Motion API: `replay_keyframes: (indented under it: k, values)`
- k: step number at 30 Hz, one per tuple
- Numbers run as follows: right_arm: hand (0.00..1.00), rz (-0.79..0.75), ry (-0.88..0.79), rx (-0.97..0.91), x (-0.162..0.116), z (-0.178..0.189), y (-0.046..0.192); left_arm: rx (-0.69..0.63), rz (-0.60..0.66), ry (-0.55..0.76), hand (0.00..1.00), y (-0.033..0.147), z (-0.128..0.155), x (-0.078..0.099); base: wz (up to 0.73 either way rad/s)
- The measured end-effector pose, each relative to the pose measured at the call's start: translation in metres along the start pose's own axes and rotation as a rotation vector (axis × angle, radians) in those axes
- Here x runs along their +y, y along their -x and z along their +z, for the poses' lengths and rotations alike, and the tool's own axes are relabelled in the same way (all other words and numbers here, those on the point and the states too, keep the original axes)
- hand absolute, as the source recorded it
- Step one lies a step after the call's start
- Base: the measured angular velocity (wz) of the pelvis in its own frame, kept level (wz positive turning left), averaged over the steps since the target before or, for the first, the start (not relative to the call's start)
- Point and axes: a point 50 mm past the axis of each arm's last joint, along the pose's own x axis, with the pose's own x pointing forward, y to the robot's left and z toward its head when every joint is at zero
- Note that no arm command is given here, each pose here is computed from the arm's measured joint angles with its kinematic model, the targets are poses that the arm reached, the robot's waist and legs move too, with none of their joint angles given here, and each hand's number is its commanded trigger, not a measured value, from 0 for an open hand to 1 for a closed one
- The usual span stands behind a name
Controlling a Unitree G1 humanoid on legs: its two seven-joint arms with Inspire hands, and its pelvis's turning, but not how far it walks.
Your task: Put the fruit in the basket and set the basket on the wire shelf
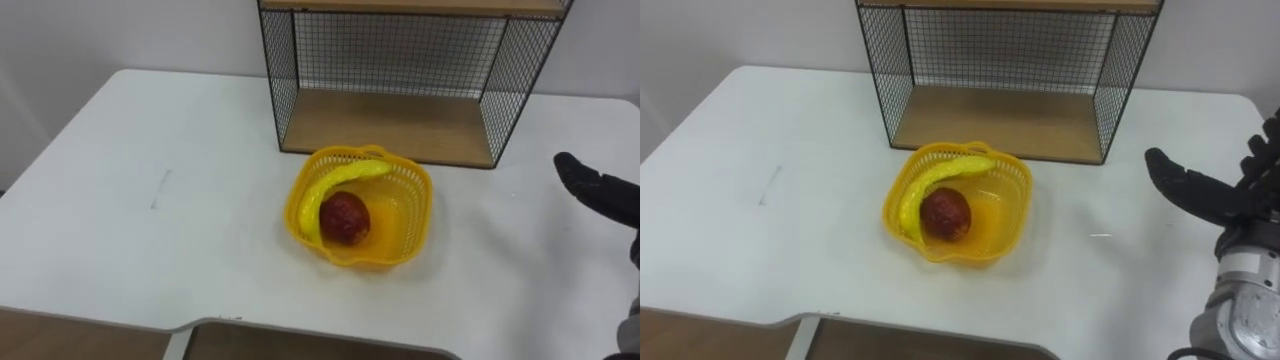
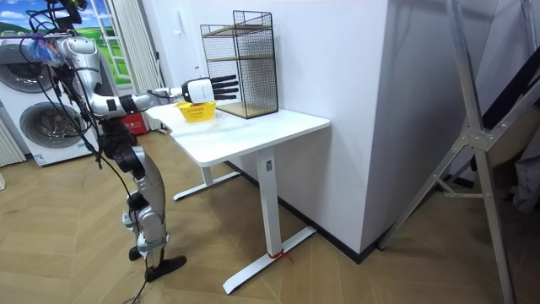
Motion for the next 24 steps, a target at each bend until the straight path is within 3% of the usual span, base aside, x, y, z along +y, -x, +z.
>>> replay_keyframes:
  k: [3, 8, 15, 21, 24]
  values:
    - [0.0, 0.026, -0.028, 0.006, 0.005, -0.005, 0.004, -0.041, -0.102, 0.052, 0.0, 0.01, 0.013, -0.012, -0.01]
    - [0.0, 0.154, -0.043, 0.051, 0.027, -0.017, 0.011, -0.104, -0.392, 0.124, 0.0, 0.047, 0.03, -0.041, -0.01]
    - [0.0, 0.242, -0.045, 0.113, 0.035, -0.034, 0.016, -0.075, -0.77, 0.169, 0.0, 0.091, 0.034, -0.065, -0.02]
    - [0.0, 0.329, -0.046, 0.164, 0.047, -0.049, 0.023, 0.031, -1.094, 0.199, 0.0, 0.138, 0.026, -0.076, -0.14]
    - [0.0, 0.382, -0.05, 0.18, 0.054, -0.053, 0.027, 0.148, -1.25, 0.264, 0.0, 0.159, 0.025, -0.077, -0.09]
